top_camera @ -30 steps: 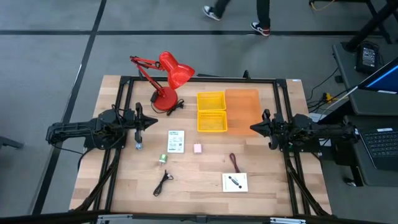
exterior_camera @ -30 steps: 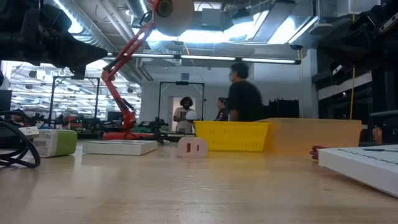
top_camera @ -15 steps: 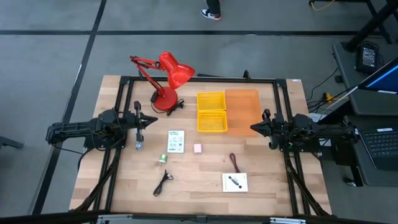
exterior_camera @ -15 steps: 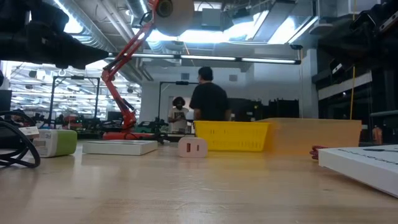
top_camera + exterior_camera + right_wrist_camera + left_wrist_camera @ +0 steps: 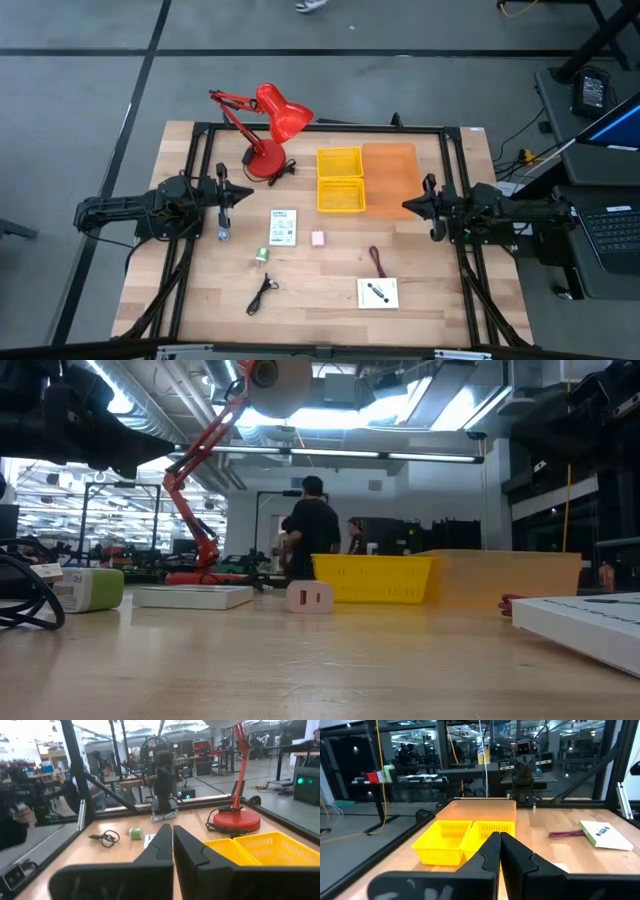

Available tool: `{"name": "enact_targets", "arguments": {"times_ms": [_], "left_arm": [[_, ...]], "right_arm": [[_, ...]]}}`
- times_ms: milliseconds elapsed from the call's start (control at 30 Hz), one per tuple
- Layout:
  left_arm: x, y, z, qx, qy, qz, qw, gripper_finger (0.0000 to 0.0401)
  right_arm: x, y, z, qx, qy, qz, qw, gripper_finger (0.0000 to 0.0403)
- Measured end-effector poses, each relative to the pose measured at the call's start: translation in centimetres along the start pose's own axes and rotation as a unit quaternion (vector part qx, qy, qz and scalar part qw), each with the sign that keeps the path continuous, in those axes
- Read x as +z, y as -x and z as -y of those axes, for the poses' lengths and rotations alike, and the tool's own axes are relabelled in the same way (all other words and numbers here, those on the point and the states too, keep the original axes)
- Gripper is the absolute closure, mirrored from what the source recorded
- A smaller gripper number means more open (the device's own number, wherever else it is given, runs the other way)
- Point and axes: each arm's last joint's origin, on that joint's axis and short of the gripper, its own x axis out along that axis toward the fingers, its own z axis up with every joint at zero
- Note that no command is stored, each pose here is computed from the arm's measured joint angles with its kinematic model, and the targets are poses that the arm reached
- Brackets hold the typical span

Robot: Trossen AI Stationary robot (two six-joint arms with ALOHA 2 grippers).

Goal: Pick and place items into bin
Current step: Put the right white card reader box into the orange bin

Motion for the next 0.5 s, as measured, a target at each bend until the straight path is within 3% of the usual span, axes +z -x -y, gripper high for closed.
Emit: {"name": "enact_targets", "arguments": {"times_ms": [500], "left_arm": [[0.14, -0.04, -0.04, 0.008, 0.036, -0.002, 0.999, 0.0398]], "right_arm": [[0.98, 0.07, -0.01, -0.011, 0.001, 0.038, 0.999, 0.0403]]}}
